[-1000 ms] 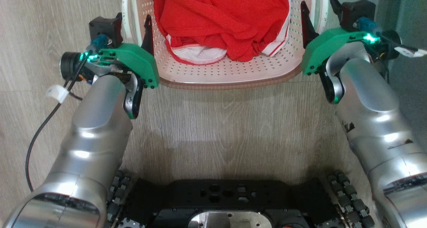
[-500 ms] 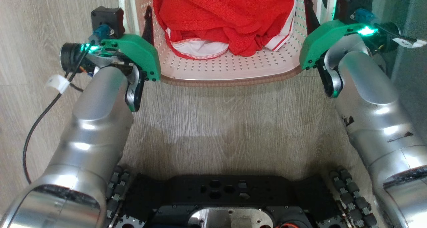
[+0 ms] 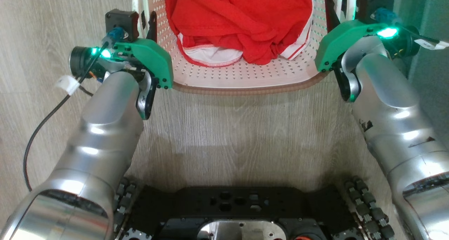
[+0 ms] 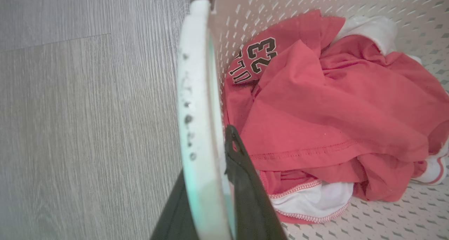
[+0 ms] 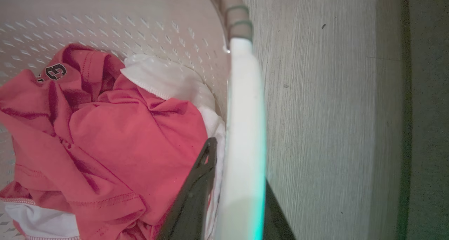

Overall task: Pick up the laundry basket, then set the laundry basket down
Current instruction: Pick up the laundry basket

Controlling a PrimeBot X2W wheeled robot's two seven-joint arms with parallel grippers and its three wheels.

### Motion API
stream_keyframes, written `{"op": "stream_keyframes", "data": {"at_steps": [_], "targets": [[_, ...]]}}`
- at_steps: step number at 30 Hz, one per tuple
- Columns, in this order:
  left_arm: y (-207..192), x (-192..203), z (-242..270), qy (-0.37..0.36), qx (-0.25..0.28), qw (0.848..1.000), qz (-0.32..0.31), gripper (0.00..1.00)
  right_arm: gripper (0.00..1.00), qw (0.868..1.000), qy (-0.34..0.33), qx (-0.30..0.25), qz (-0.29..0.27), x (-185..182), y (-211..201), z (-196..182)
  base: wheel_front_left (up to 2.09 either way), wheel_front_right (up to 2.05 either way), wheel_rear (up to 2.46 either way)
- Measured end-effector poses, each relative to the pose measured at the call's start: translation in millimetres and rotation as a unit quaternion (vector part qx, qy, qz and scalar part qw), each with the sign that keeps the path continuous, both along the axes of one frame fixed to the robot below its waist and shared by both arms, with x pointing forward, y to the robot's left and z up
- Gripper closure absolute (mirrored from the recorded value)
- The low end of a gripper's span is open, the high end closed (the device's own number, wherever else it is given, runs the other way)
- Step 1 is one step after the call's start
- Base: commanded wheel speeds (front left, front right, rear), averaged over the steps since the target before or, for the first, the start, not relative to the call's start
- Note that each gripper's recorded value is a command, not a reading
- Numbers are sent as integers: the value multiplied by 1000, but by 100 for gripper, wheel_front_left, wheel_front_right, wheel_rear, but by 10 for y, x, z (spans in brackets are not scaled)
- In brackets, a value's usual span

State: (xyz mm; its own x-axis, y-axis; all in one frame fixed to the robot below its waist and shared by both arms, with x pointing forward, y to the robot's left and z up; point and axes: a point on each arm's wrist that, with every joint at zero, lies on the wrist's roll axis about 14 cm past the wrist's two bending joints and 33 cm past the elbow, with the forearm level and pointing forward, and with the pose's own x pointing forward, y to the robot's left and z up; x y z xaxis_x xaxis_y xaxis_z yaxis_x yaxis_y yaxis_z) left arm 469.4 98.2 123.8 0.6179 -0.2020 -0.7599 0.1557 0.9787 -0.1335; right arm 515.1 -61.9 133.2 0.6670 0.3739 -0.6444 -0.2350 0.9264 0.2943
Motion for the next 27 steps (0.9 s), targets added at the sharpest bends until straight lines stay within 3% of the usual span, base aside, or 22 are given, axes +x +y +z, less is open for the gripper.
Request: {"op": "stream_keyframes", "data": {"at_steps": [14,27], "targets": [[-13,-94,227,1,-7,1000,15,100,100,1000,-2,1,-7,-4,-30,261,0,0,0],[-21,-461,618,13,-10,1000,20,100,100,1000,20,2,-13,-396,-65,660,0,0,0]]}}
